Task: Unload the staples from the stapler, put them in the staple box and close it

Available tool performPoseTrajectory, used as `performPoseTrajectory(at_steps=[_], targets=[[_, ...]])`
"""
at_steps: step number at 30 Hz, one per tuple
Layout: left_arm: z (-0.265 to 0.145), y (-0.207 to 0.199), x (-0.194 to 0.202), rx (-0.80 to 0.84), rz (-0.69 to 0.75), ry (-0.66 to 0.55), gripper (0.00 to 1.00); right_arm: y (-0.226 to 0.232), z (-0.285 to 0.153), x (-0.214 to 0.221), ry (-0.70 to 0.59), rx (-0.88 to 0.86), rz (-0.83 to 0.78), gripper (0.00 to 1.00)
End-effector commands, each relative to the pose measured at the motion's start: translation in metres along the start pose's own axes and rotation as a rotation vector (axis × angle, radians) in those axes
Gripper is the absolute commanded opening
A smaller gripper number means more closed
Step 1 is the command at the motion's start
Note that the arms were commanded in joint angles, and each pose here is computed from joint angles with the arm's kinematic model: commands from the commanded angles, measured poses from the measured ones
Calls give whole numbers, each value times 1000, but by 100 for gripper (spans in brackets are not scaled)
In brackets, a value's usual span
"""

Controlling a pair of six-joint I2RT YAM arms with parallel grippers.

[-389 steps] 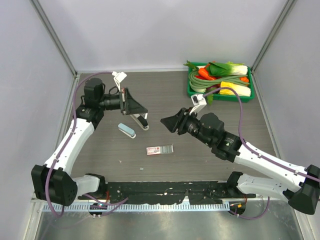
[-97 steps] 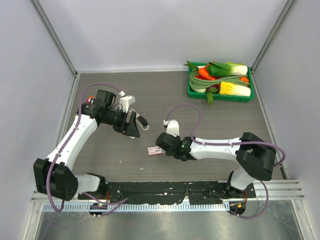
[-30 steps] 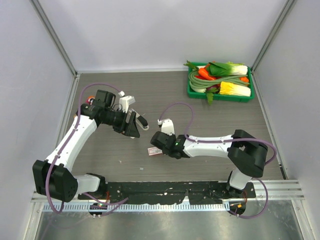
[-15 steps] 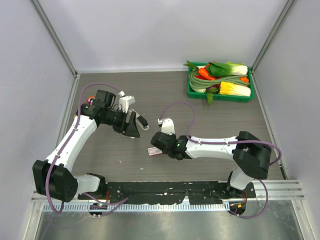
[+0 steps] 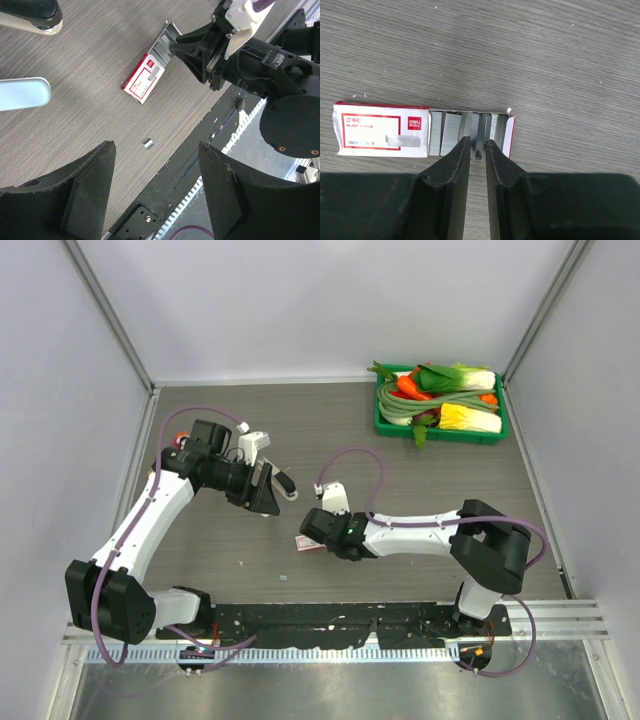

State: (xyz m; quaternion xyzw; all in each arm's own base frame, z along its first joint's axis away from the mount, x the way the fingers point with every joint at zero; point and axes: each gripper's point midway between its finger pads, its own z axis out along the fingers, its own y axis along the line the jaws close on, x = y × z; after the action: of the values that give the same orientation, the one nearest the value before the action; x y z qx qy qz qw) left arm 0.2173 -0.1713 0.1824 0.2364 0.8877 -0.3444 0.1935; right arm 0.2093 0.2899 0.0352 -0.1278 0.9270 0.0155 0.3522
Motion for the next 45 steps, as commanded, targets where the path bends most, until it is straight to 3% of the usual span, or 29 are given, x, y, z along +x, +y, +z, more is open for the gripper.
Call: performPoseTrajectory(at_steps=[1,7,17,26,45], targets=[[-5,-8,-2,25,32,-15,71,5,-1,-12,-25,12,3,25],[-5,-9,-2,28,29,-14,71,6,1,-12,-19,10,5,23],[-5,-9,-1,28,32,-16,71,5,-2,-14,-32,4,12,8],[-5,-9,0,27,30,-15,71,3,-4,-15,-44,-5,25,1],[-6,-9,0,26,27,-17,71,1,-15,-24,-102,-52,78,2]])
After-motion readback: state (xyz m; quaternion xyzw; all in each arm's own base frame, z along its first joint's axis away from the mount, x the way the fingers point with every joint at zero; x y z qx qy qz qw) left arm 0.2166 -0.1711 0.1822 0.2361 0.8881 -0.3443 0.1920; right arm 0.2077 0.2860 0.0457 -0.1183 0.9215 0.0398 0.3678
